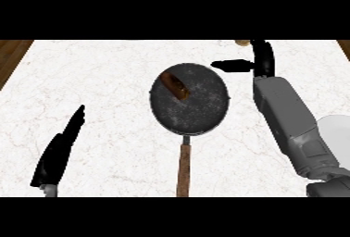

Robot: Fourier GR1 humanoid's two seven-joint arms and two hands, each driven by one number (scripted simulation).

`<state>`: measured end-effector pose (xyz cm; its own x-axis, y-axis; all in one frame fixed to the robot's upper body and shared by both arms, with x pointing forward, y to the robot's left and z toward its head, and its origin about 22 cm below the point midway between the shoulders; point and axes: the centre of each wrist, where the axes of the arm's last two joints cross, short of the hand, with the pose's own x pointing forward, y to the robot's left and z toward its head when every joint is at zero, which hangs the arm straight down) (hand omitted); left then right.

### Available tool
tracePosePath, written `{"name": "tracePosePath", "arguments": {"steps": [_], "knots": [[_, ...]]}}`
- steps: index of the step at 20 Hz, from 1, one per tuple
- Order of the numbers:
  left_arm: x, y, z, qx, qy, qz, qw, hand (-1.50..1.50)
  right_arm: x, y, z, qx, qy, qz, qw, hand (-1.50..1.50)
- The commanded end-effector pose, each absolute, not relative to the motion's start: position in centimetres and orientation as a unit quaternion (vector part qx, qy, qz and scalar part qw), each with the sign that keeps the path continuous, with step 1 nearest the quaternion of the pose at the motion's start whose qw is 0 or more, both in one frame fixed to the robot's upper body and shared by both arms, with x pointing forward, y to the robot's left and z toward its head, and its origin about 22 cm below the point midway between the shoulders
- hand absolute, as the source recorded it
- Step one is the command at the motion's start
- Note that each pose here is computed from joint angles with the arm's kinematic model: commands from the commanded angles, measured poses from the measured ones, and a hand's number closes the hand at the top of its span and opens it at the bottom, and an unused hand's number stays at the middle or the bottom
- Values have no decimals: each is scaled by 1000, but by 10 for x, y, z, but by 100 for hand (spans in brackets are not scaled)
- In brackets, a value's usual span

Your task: Pick the sweet potato from the plate and place it in the pan

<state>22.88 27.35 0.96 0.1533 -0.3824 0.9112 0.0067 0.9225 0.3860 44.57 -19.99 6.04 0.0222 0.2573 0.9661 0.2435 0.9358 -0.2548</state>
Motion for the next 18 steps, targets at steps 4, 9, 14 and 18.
{"name": "tracePosePath", "arguments": {"steps": [4,9,14,18], "knots": [[218,277,1,146,-631,-119,753,0,427,-306,52,-208,-712,10,671,-150],[232,281,9,145,-636,-120,748,0,408,-373,68,-202,-711,19,673,-150],[219,289,8,142,-638,-119,748,0,388,-414,67,-205,-715,24,668,-150],[229,285,10,145,-641,-119,744,0,379,-429,60,-199,-716,32,668,-150]]}}
